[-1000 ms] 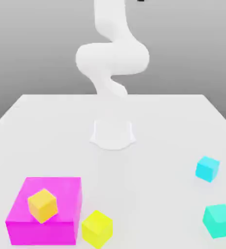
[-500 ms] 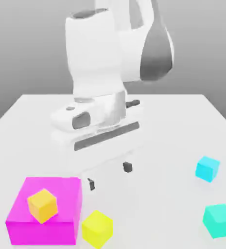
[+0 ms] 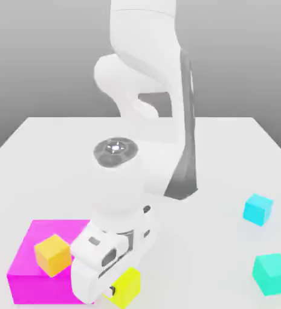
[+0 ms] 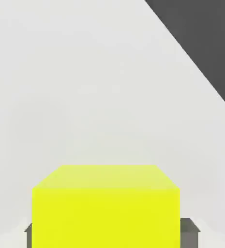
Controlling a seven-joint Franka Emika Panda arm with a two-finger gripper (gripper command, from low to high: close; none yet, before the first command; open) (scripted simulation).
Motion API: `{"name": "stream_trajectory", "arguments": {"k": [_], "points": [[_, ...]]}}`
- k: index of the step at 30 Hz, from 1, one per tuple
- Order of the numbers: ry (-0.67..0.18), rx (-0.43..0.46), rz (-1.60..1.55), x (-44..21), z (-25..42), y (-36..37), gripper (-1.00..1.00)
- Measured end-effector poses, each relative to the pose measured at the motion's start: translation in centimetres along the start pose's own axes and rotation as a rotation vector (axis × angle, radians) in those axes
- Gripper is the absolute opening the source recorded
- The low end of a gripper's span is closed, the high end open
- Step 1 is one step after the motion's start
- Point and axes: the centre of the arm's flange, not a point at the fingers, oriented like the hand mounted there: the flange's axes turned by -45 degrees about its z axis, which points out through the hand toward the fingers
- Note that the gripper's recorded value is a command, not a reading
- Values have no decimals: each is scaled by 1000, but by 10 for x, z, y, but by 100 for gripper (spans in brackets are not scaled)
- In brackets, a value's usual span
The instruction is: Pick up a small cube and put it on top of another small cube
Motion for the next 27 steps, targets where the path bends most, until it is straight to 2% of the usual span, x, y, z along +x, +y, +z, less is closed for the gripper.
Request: {"name": "stream_trajectory", "arguments": {"k": [2, 7, 16, 19, 20, 27], "points": [[0, -1, 0, 0, 1, 0, -100], [1, 0, -3, 1, -51, -1, -100], [2, 10, -394, 169, -95, -139, -100], [0, 2, -521, 214, -73, -195, -100], [0, 1, -539, 220, -60, -203, 100], [1, 0, -552, 224, -57, -210, 100]]}}
